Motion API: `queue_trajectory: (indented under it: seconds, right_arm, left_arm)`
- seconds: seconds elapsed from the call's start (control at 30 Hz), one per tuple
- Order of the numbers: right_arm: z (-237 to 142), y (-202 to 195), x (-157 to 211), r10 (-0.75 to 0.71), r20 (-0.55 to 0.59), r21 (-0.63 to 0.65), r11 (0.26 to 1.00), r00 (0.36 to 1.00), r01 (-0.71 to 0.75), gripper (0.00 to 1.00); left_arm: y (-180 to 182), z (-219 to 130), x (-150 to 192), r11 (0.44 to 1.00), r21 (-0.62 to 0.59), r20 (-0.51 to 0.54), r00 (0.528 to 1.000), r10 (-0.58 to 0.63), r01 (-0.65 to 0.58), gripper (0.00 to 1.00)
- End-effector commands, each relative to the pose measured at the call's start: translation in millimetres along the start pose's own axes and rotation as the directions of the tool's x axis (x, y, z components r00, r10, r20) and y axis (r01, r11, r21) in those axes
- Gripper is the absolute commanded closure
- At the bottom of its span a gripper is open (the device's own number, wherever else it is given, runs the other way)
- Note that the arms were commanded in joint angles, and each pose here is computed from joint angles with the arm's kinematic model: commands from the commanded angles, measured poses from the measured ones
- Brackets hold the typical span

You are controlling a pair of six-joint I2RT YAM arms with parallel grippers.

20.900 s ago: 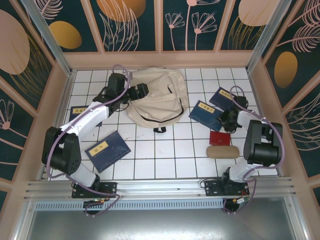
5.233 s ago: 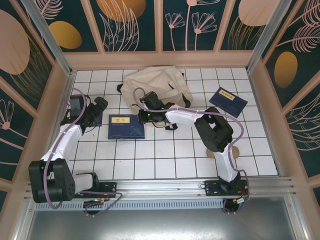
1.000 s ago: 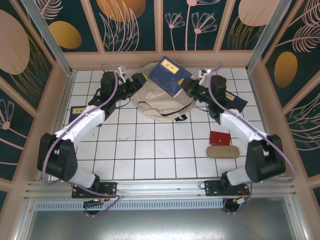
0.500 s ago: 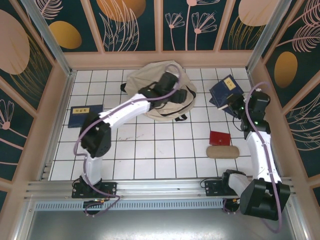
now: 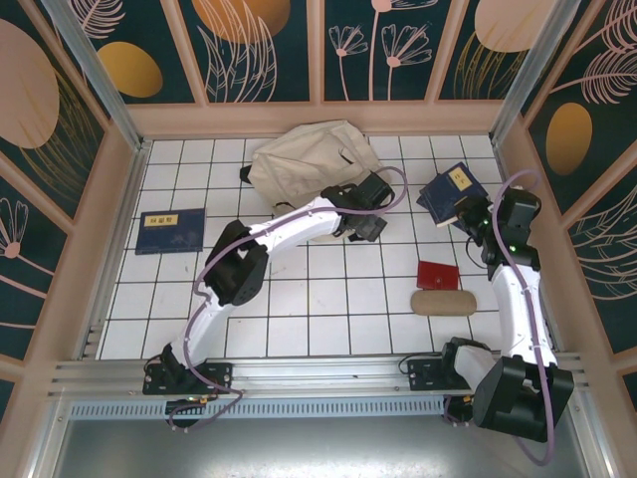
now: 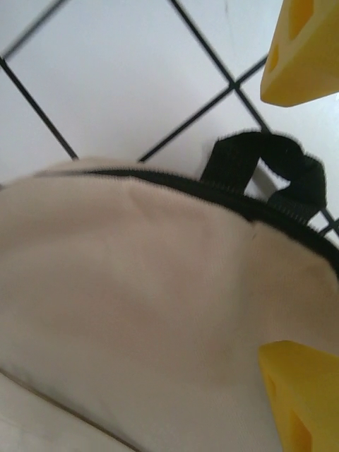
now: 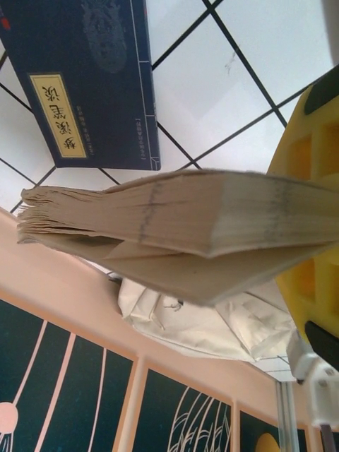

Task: Pack the student bag
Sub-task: Open the student bag at the top-center of the table.

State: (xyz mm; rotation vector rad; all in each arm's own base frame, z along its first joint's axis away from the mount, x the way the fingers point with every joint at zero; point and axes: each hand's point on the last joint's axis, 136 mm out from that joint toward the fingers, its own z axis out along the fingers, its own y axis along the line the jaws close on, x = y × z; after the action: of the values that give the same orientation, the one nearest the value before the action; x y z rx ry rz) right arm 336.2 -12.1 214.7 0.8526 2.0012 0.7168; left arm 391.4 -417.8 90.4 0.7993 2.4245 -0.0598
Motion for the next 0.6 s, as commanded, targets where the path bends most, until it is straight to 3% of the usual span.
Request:
queue_trajectory:
  seconds: [0.0,0.1,0.33,0.47,0.57]
  right_arm:
    - [-3,14,-5,0.008,0.016,-0.069,0.998,1.000,-0.007,1.00]
    - [-4,16,-6,0.010,0.016,-0.077,0.997,1.000,-0.009,1.00]
    - [-4,20,-5,0.009,0.007,-0.089,0.996,1.000,-0.008,1.00]
    - [-3,22,-2,0.011,-0.008,-0.112,0.994,1.000,-0.012,1.00]
    - [-3,28,4,-0.001,-0.039,-0.147,0.989,0.999,-0.005,1.00]
  left_arm:
    - [29,-1,-7,0.988,-0.155,0.001,1.000,-0.006,0.006,0.15]
    - [38,-1,-17,0.978,-0.207,0.030,0.999,-0.028,0.034,0.21]
    - [60,-18,-39,0.963,-0.239,0.117,0.988,-0.101,0.127,0.51]
    - [66,-19,-41,0.966,-0.221,0.118,0.987,-0.112,0.136,0.62]
    - [74,-20,-42,0.968,-0.195,0.113,0.984,-0.135,0.156,0.85]
